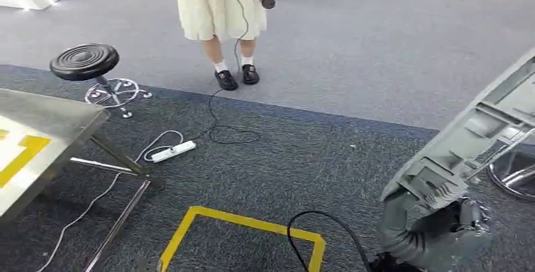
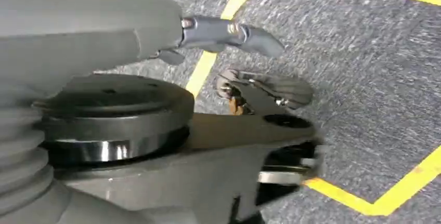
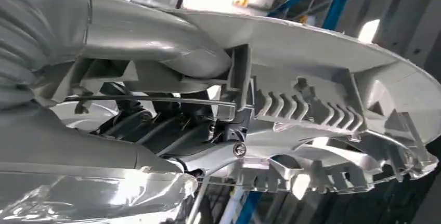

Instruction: Take the parts from the cabinet and place them on the table.

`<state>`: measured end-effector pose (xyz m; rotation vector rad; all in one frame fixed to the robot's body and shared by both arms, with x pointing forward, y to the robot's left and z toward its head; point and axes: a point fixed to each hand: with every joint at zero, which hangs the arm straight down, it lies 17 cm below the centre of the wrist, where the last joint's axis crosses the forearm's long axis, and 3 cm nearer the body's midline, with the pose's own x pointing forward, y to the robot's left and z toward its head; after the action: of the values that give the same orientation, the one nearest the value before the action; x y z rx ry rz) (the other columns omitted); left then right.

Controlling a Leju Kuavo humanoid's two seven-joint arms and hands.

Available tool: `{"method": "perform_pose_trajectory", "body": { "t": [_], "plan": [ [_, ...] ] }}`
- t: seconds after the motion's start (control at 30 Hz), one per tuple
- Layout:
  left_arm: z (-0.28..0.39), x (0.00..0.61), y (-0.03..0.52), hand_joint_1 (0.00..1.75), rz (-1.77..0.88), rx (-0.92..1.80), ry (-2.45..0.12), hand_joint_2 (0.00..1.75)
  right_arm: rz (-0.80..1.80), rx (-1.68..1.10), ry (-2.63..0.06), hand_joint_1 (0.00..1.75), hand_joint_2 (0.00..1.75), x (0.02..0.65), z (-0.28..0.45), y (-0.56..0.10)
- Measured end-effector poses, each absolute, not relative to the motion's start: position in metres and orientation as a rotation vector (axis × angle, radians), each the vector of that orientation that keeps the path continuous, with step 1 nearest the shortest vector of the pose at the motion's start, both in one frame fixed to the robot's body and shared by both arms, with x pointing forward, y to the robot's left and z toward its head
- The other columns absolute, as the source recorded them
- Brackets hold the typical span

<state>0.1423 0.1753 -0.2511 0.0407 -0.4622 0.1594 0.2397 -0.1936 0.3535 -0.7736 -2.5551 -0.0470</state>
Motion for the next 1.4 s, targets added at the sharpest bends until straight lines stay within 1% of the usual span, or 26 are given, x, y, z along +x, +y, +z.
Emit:
{"method": "perform_pose_trajectory", "body": {
  "t": [1.4],
  "plan": [
    [-0.25,0.146,0.182,0.0,0.156,0.051,-0.489,1.75,-0.071,-0.776,-2.565,1.75,1.75,0.238,0.359,-0.196]
  ]
}}
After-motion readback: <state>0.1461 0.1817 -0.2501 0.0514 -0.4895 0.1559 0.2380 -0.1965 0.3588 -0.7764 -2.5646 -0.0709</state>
